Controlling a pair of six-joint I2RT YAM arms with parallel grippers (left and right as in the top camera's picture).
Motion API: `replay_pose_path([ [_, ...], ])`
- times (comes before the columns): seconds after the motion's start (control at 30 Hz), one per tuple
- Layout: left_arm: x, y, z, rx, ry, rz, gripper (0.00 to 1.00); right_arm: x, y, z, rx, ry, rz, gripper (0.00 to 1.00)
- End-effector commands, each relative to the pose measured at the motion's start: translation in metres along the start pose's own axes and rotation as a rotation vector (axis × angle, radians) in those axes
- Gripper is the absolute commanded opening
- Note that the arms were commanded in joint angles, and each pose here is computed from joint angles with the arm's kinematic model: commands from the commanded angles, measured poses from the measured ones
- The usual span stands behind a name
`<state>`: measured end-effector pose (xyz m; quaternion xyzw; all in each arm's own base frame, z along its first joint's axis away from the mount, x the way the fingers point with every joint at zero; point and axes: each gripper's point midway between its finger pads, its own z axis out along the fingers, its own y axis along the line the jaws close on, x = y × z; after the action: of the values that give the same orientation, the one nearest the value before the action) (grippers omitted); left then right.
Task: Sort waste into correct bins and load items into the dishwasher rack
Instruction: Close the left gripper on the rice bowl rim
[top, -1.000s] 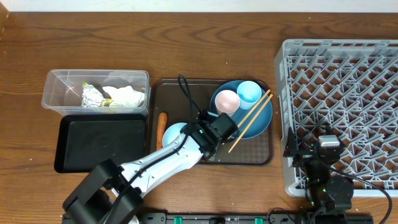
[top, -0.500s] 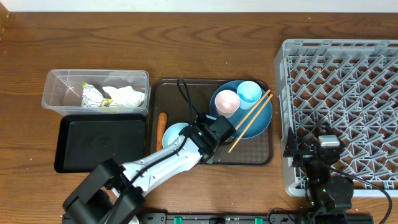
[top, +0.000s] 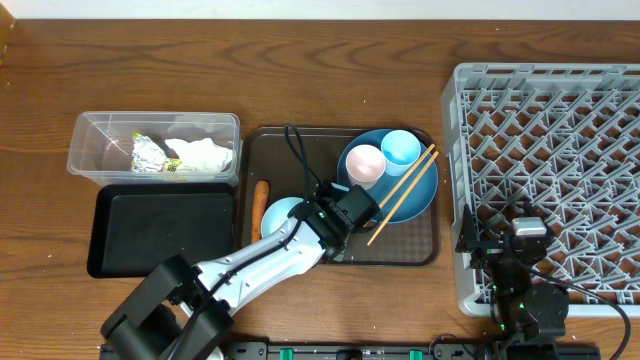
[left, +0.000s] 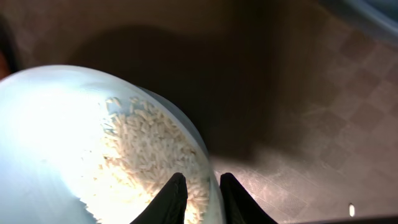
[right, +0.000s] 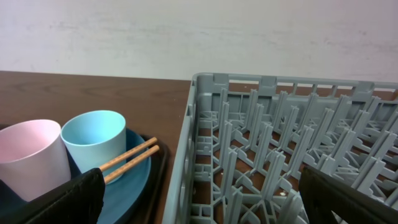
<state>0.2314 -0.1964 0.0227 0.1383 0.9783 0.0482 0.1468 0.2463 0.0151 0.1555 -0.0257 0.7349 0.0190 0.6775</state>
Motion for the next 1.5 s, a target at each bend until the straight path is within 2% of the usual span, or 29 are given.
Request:
replay_pose_path([
  [0.0, 0.0, 0.011, 0.004, -0.056, -0.007, -0.006, 0.22, 0.002, -0.002, 0.0, 0.008, 0.006, 0.015, 0.99],
  [0.27, 0.0, 0.011, 0.004, -0.058, -0.011, -0.007, 0.22, 0.002, -0.002, 0.0, 0.008, 0.006, 0.015, 0.99],
  [0.37, 0.0, 0.011, 0.004, -0.058, -0.011, -0.007, 0.15, 0.002, -0.002, 0.0, 0.008, 0.006, 0.015, 0.99],
  [0.57, 0.0, 0.011, 0.004, -0.058, -0.011, -0.007, 0.15, 0.002, -0.002, 0.0, 0.008, 0.006, 0.015, 0.99],
  [0.8, 0.0, 0.011, 0.004, -0.058, -0.01, -0.007, 0.06, 0.002, -0.002, 0.0, 0.009, 0.006, 0.015, 0.99],
  [1.1, -0.002, 0.011, 0.002, -0.057, -0.02, -0.01, 0.06, 0.002, -0.002, 0.0, 0.008, 0.006, 0.015, 0.99],
  [1.47, -0.035, 0.018, -0.019, -0.068, -0.126, -0.057, 0.06, 0.002, -0.002, 0.0, 0.009, 0.006, 0.015, 0.99],
])
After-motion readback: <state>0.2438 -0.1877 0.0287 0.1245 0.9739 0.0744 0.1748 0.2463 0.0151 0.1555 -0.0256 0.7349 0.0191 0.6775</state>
